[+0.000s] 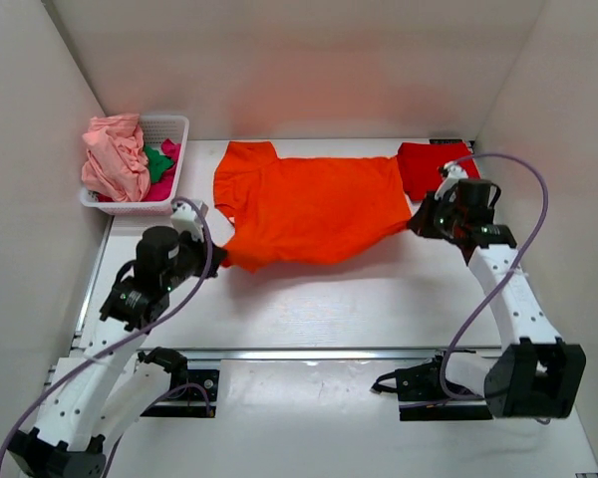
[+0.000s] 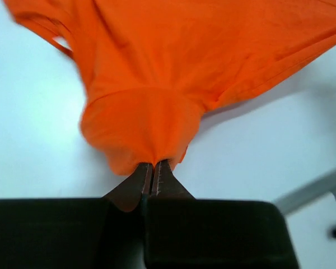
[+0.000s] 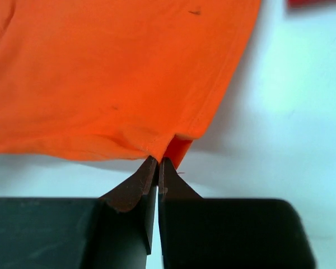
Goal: Fold and stack the t-shirts
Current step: Flatten out the tshirt, then fold the flattened tshirt in 1/3 of the way
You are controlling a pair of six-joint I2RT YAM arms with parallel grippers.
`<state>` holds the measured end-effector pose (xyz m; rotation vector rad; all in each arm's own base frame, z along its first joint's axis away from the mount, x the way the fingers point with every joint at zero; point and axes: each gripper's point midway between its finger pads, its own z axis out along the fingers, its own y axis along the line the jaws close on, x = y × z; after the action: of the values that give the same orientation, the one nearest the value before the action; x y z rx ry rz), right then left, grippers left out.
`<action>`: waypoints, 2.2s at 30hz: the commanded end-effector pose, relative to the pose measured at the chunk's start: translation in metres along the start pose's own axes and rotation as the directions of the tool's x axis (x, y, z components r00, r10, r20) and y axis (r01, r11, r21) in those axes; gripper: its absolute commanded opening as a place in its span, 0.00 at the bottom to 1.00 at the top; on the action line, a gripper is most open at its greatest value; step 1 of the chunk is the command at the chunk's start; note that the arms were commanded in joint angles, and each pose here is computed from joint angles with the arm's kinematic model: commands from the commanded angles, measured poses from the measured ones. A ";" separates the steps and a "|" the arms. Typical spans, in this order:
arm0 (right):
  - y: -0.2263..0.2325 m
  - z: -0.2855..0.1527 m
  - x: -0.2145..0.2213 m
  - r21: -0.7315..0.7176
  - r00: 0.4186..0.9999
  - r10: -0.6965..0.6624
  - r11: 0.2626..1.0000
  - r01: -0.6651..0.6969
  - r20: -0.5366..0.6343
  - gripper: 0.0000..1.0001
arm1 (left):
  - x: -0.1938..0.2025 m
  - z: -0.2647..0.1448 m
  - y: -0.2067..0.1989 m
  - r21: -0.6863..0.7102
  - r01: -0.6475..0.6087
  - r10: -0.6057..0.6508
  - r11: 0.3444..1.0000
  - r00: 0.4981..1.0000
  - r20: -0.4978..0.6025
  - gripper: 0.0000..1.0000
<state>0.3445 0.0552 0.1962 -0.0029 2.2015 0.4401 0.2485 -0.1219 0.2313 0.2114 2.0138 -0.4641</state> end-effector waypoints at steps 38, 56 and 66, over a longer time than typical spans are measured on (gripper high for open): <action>-0.051 -0.009 0.143 0.288 0.818 0.396 0.911 -0.294 -0.418 0.00 | 0.055 0.037 0.041 -0.201 0.315 -0.351 0.928 0.919 -0.177 0.00; -0.068 0.025 0.124 0.241 0.851 0.323 0.941 -0.239 -0.415 0.00 | 0.019 0.072 0.081 -0.292 0.268 -0.306 0.918 0.948 -0.091 0.00; -0.077 0.039 0.121 0.248 0.851 0.320 0.941 -0.232 -0.418 0.00 | 0.027 0.087 0.087 -0.307 0.251 -0.299 0.918 0.947 -0.118 0.00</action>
<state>0.2923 0.0179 0.0501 0.3890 2.7696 0.4276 0.3211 -0.0820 0.1325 -0.2439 2.3248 -0.3468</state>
